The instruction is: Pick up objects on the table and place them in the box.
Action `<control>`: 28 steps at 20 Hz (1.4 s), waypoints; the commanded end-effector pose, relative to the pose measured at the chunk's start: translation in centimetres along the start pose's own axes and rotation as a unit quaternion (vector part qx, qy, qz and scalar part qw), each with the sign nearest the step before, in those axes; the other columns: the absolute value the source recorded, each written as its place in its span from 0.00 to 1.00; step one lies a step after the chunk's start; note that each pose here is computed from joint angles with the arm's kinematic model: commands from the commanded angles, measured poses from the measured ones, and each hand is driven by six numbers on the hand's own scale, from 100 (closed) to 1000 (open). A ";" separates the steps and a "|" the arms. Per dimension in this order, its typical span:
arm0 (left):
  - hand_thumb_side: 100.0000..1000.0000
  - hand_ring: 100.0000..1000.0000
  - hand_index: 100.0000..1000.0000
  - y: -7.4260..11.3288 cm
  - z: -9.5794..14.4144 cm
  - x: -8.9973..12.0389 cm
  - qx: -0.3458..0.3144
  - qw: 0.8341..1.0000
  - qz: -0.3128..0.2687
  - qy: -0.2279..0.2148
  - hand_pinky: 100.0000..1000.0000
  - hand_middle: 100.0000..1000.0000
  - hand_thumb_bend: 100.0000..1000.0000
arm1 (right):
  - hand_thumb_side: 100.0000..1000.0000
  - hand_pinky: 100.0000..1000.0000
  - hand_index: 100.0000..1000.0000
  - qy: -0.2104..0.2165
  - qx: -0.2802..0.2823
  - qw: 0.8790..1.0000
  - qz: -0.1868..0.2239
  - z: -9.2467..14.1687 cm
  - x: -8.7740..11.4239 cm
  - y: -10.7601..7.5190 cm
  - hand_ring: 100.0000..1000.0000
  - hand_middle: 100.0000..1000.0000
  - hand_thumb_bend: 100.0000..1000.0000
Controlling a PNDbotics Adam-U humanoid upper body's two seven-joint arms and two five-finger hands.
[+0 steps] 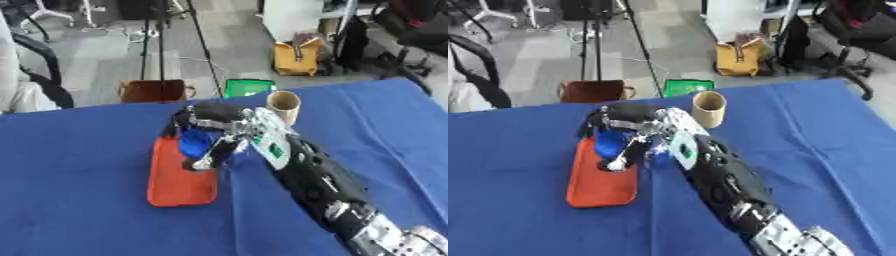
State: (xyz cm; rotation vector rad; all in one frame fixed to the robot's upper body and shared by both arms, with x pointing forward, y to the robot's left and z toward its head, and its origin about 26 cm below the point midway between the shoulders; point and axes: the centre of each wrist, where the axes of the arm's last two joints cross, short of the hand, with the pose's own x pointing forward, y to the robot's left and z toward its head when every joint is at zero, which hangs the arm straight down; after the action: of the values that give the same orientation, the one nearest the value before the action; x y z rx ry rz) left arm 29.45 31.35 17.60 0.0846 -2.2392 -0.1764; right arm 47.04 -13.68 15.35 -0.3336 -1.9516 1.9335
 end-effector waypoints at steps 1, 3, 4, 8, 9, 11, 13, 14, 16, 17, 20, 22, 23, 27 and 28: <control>1.00 0.77 0.89 -0.1 -0.6 0.9 -0.007 1.000 -0.001 -0.019 0.45 0.77 0.29 | 0.00 0.35 0.82 0.023 -0.038 0.998 0.054 -0.7 0.3 -2.0 0.48 0.63 0.35; 1.00 0.77 0.89 -0.1 -0.7 0.9 -0.007 1.000 0.000 -0.020 0.45 0.77 0.29 | 0.00 0.35 0.82 0.041 -0.056 0.994 0.088 -1.1 0.7 -2.2 0.48 0.64 0.36; 1.00 0.77 0.89 -0.1 -0.7 0.9 -0.007 1.000 0.000 -0.020 0.45 0.77 0.29 | 0.00 0.35 0.82 0.047 -0.062 0.992 0.101 -1.2 0.8 -1.9 0.48 0.64 0.37; 1.00 0.77 0.89 -0.2 -0.6 0.9 -0.008 1.000 0.001 -0.021 0.45 0.78 0.29 | 0.05 0.43 0.83 0.055 -0.050 0.991 0.112 -1.6 0.7 0.4 0.53 0.67 0.38; 1.00 0.77 0.89 -0.2 -0.6 0.9 -0.008 1.000 0.001 -0.021 0.45 0.77 0.29 | 0.07 0.47 0.83 0.047 -0.035 0.993 0.104 -1.7 0.6 1.5 0.55 0.68 0.38; 1.00 0.77 0.89 -0.2 -0.6 0.9 -0.008 1.000 0.002 -0.020 0.45 0.77 0.29 | 0.09 0.50 0.84 0.032 -0.007 0.995 0.090 -1.6 0.4 3.0 0.57 0.69 0.39; 1.00 0.77 0.90 -0.2 -0.6 0.9 -0.009 1.000 0.001 -0.020 0.46 0.78 0.29 | 0.18 0.62 0.87 0.019 0.025 0.996 0.081 -1.5 0.2 4.2 0.68 0.75 0.42; 1.00 0.77 0.90 -0.2 -0.6 1.0 -0.009 1.000 0.001 -0.021 0.46 0.78 0.29 | 0.21 0.68 0.88 0.014 0.042 0.996 0.079 -1.4 0.1 4.6 0.72 0.77 0.44; 1.00 0.77 0.90 0.0 -0.6 1.1 -0.006 1.000 -0.003 -0.024 0.46 0.77 0.29 | 0.29 0.78 0.90 0.007 0.068 0.995 0.074 -1.1 -0.1 5.2 0.79 0.82 0.49; 1.00 0.77 0.90 0.1 -0.6 1.2 -0.004 1.000 -0.004 -0.026 0.46 0.77 0.29 | 0.31 0.81 0.91 0.007 0.077 0.994 0.073 -1.0 -0.2 5.3 0.81 0.83 0.51; 1.00 0.77 0.90 0.2 -0.5 1.2 -0.001 1.000 -0.006 -0.027 0.46 0.77 0.29 | 0.34 0.87 0.92 0.007 0.082 0.994 0.069 -0.7 -0.4 5.0 0.84 0.85 0.56; 1.00 0.77 0.90 0.2 -0.5 1.3 -0.001 1.000 -0.006 -0.027 0.46 0.77 0.29 | 0.36 0.89 0.92 0.006 0.077 0.995 0.068 -0.7 -0.5 4.6 0.85 0.86 0.57; 1.00 0.77 0.90 0.3 -0.5 1.3 0.000 1.000 -0.007 -0.027 0.46 0.77 0.29 | 0.36 0.90 0.92 0.002 0.059 0.996 0.069 -0.7 -0.5 3.8 0.85 0.86 0.57; 1.00 0.77 0.90 0.4 -0.5 1.2 0.000 1.000 -0.008 -0.024 0.46 0.76 0.30 | 0.36 0.91 0.91 -0.011 -0.014 0.998 0.063 -0.4 -0.3 0.5 0.85 0.86 0.57; 1.00 0.77 0.90 0.4 -0.4 1.2 0.001 1.000 -0.009 -0.023 0.46 0.77 0.30 | 0.36 0.91 0.91 -0.015 -0.038 0.997 0.059 -0.3 -0.1 -0.5 0.84 0.86 0.57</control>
State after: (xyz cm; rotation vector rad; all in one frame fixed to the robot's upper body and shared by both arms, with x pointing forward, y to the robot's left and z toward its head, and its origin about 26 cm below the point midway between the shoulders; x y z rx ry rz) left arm 29.29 31.08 17.93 0.0786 -2.2637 -0.1660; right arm 47.14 -13.20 13.08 -0.4104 -1.9846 1.9936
